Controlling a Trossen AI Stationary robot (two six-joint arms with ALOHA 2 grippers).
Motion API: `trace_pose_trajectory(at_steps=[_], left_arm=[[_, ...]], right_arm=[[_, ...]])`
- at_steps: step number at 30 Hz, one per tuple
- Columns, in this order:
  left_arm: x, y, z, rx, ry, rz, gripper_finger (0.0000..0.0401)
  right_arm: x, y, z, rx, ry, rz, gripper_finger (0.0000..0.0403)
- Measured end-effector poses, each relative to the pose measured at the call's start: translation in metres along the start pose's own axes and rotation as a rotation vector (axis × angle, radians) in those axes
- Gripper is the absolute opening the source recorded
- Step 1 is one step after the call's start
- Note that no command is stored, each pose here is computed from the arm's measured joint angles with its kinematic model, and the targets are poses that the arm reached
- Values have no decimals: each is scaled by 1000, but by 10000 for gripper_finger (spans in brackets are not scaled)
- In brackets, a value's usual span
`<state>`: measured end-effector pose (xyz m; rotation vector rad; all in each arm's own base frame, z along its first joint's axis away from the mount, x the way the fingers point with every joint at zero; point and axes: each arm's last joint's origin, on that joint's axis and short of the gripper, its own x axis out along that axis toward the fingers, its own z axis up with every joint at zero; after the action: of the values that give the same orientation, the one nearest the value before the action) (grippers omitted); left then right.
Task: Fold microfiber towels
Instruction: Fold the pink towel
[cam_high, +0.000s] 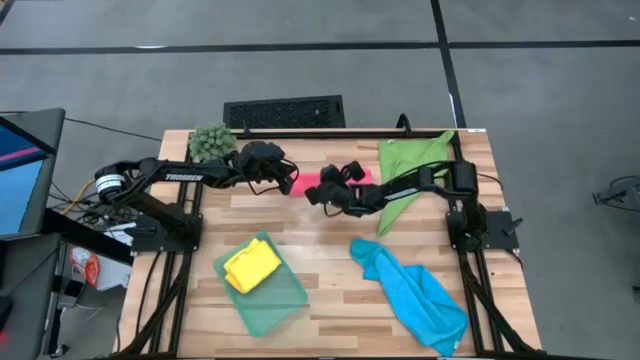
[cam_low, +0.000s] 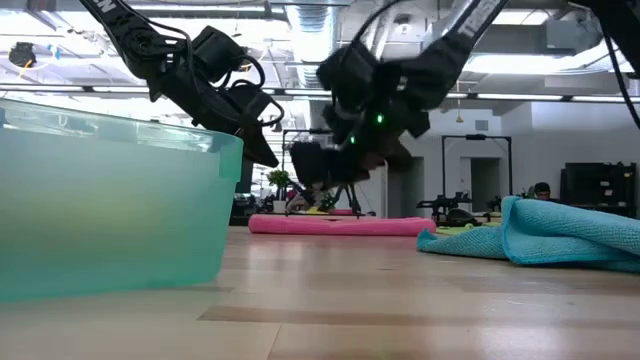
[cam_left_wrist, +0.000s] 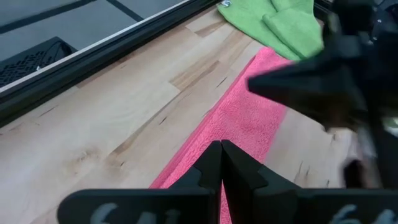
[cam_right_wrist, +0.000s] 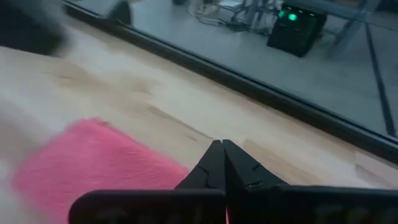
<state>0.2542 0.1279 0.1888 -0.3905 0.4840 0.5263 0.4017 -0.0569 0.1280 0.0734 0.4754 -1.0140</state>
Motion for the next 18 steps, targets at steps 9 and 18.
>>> trace_pose_trajectory(at_steps=[9, 18], left_arm=[[0, 0, 0, 2, 2, 3, 0], [0, 0, 0, 0, 5, -4, 0]], right_arm=[[37, 3, -46, 20, 111, 49, 9], [38, -8, -31, -42, 139, 74, 10]])
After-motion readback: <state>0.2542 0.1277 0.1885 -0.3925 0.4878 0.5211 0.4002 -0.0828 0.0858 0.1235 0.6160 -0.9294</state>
